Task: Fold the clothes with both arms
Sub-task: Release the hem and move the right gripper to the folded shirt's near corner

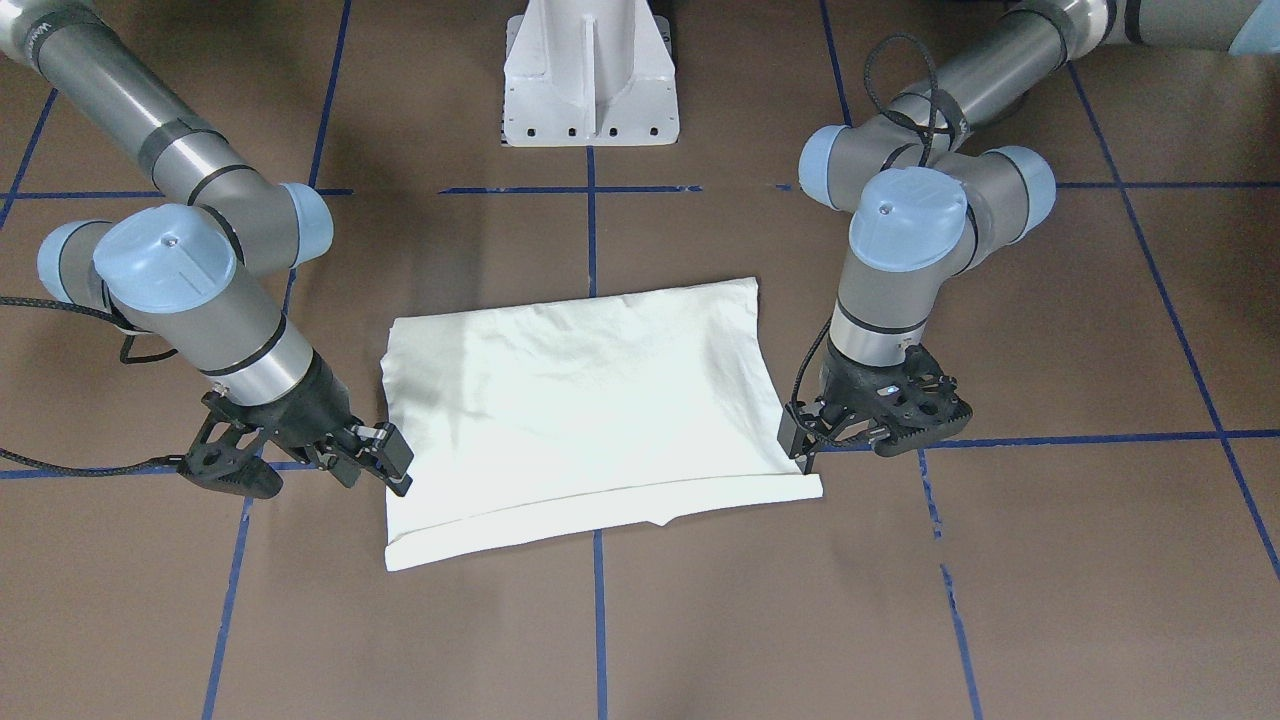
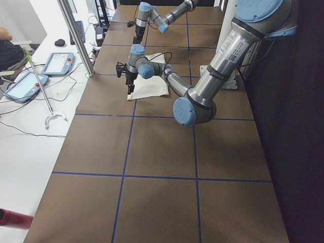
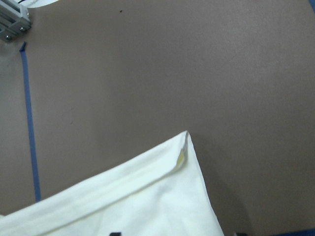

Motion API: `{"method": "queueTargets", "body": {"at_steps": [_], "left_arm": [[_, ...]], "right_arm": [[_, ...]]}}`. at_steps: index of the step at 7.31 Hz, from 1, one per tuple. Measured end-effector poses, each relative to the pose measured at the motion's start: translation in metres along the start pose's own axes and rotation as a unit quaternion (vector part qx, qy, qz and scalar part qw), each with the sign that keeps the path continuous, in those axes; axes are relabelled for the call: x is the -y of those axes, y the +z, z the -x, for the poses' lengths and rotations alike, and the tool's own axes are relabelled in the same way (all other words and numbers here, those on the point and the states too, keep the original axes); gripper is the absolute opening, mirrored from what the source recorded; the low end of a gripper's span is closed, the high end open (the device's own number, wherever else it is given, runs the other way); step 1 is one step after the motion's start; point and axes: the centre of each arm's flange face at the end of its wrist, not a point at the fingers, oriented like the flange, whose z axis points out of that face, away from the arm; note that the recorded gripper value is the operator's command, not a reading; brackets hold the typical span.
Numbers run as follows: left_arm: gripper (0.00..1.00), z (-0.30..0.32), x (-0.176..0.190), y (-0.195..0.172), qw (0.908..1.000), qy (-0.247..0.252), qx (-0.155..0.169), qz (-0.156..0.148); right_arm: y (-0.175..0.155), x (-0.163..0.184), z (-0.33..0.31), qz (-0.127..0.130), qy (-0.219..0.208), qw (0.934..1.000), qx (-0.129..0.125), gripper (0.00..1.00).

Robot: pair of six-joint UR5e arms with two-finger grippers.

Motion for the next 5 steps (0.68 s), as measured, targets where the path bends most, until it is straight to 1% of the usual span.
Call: {"method": "queueTargets", "body": {"at_steps": [1,2,3,4,5], "left_arm": [[1.00,-0.001,0.000,-0.009,1.0000,0.001,-0.008,-0.003],[1.00,-0.003,-0.001,-0.020,0.9999,0.002,-0.016,-0.005],[1.00,-0.004,-0.002,-0.026,0.9998,0.003,-0.019,-0.006],[1.00,-0.002,-0.003,-0.028,0.9998,0.004,-0.020,-0.007],[1.00,-0.001,-0.004,-0.028,0.9998,0.004,-0.020,-0.007]], "right_arm": [[-0.017,-0.041,-0.027,0.012,-0.010,0.9999,0.002,0.99],[-0.021,-0.081,-0.050,0.021,-0.022,0.9995,-0.006,0.99],[-0.009,-0.113,-0.059,0.020,-0.036,0.9990,-0.019,0.98],[0.014,-0.134,-0.057,0.014,-0.048,0.9983,-0.031,0.87],[0.035,-0.141,-0.047,0.008,-0.055,0.9977,-0.037,0.59]]}}
